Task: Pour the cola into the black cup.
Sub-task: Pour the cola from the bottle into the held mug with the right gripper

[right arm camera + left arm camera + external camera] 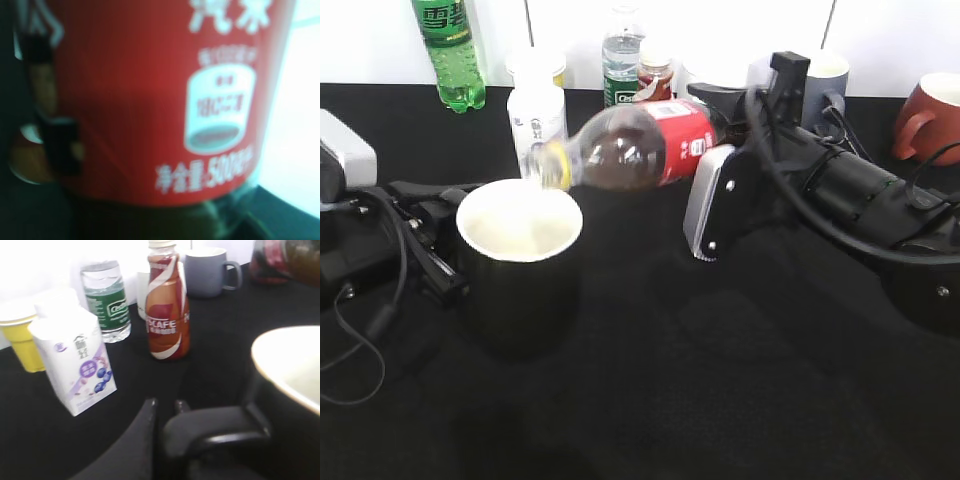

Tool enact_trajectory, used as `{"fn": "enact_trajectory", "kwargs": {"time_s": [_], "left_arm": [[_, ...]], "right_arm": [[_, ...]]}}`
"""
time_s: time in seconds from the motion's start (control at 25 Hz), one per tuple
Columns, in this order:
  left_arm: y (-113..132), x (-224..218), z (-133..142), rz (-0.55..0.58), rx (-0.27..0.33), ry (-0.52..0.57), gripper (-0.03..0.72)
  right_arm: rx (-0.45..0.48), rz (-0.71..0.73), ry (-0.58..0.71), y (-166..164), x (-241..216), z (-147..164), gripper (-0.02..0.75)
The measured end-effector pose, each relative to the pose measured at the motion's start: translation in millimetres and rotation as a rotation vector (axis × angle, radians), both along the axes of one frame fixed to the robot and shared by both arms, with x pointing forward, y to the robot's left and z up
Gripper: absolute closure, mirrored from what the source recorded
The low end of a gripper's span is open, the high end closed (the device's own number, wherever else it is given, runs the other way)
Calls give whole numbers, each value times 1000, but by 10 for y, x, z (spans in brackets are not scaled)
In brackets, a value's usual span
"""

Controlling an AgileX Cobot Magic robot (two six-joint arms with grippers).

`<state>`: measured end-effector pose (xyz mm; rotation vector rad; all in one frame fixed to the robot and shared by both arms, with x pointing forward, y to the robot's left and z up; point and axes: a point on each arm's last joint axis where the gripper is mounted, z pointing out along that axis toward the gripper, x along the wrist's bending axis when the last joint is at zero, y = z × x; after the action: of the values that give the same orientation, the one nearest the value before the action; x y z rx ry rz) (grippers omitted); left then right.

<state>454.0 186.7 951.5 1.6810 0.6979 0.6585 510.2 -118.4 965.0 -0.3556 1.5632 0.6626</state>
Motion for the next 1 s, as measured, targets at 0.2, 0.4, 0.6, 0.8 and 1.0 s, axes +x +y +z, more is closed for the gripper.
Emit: {"fn": "enact_trajectory", "kwargs": {"time_s": [0.2, 0.4, 0.6, 0.8, 1.0], "left_arm": [[-19, -18, -4, -33, 16, -8, 630], [-21, -19, -2, -35, 15, -11, 630], [-39, -34, 4, -65, 20, -24, 630], [-43, -37, 5, -70, 21, -27, 631], [-44, -37, 8, -71, 19, -30, 631]], "right_arm": [[-99, -2, -87, 0, 0, 9, 355], [-115, -2, -132, 1, -2, 33, 357], [-126, -3, -142, 1, -2, 34, 360], [-140, -4, -166, 1, -2, 44, 360], [-139, -5, -182, 2, -2, 57, 361]]}}
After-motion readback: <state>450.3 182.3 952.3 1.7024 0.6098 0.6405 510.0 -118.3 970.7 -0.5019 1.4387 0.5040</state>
